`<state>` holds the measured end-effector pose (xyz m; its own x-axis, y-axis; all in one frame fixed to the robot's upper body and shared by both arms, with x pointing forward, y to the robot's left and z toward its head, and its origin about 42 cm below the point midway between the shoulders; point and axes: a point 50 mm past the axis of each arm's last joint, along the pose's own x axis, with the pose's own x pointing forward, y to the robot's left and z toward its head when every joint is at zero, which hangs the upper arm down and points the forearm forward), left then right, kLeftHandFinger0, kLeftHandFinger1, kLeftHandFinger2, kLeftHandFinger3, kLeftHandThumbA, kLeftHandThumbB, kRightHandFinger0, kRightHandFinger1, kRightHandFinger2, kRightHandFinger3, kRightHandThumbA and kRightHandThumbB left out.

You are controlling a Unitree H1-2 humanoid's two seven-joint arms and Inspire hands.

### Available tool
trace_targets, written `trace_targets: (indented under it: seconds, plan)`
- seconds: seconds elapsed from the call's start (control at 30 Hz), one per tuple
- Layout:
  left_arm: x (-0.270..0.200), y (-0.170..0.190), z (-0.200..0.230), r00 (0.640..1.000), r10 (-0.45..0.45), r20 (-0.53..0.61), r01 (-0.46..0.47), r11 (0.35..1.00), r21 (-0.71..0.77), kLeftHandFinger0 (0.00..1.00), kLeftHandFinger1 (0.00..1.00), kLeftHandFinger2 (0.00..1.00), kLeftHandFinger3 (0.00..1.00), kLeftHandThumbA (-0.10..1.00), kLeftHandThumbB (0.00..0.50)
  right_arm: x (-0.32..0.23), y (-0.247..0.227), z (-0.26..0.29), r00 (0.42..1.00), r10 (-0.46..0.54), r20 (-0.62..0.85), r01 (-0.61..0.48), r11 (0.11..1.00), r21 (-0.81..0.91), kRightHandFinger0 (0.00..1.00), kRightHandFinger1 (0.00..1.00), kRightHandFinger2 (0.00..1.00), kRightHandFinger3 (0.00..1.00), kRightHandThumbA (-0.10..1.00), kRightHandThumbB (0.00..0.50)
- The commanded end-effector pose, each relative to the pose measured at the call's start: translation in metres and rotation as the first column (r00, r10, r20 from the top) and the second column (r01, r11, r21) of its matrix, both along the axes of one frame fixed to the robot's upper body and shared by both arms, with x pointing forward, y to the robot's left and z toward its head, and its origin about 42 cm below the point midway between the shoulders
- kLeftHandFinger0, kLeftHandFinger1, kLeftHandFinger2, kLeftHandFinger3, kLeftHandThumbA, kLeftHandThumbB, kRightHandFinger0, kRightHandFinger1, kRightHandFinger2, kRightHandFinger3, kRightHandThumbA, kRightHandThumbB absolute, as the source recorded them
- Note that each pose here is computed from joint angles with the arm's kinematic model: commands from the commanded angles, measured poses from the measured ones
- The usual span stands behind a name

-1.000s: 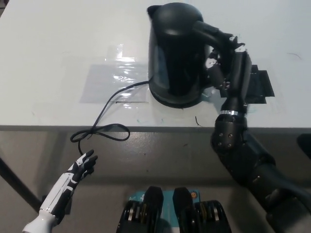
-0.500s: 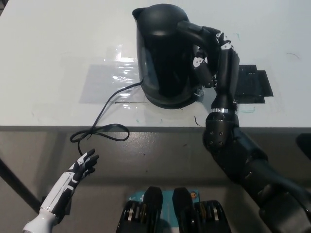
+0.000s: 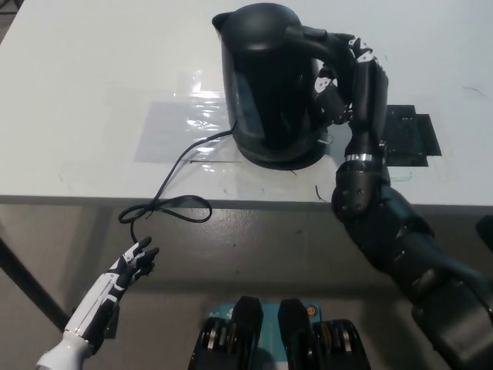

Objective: A kettle and its base are kept separately on the desk infront of the robot and the robot uses its right hand to lift the kettle by its handle and places it on its base to align it correctly.

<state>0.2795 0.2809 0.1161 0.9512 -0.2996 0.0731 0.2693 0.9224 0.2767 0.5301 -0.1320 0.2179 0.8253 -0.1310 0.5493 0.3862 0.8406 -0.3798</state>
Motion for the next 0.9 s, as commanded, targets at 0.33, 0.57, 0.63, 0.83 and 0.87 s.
trace_targets:
  seconds: [0.33, 0.57, 0.63, 0.83, 0.87]
  plan:
    - [0.005, 0.003, 0.016, 0.998, -0.032, 0.059, 0.031, 0.999, 0.031, 1.0, 1.0, 0.97, 1.0, 1.0, 0.245, 0.004, -0.047, -0.013, 0.992, -0.077, -0.102, 0.073, 0.996, -0.042, 0.0, 0.0, 0.36, 0.42, -0.1, 0.072]
    - [0.006, 0.003, 0.016, 0.998, -0.035, 0.057, 0.035, 0.999, 0.012, 1.0, 1.0, 0.97, 1.0, 1.0, 0.245, -0.001, -0.048, -0.027, 0.986, -0.068, -0.15, 0.069, 0.998, 0.0, 0.0, 0.0, 0.35, 0.42, -0.1, 0.055]
    - [0.006, 0.003, 0.017, 0.998, -0.035, 0.061, 0.034, 0.999, 0.016, 1.0, 1.0, 0.97, 1.0, 1.0, 0.246, -0.002, -0.047, -0.029, 0.986, -0.069, -0.154, 0.07, 0.998, 0.0, 0.0, 0.0, 0.34, 0.41, -0.1, 0.054]
    - [0.007, 0.002, 0.017, 0.998, -0.031, 0.059, 0.029, 0.999, 0.023, 1.0, 1.0, 0.97, 1.0, 1.0, 0.26, -0.002, -0.042, -0.035, 0.979, -0.044, -0.201, 0.045, 0.999, 0.001, 0.08, 0.15, 0.55, 0.61, -0.03, 0.104]
    - [0.007, 0.003, 0.017, 0.998, -0.03, 0.058, 0.028, 0.999, 0.026, 1.0, 1.0, 0.97, 1.0, 1.0, 0.261, -0.002, -0.042, -0.036, 0.977, -0.037, -0.212, 0.038, 0.999, 0.001, 0.12, 0.19, 0.57, 0.63, 0.08, 0.119]
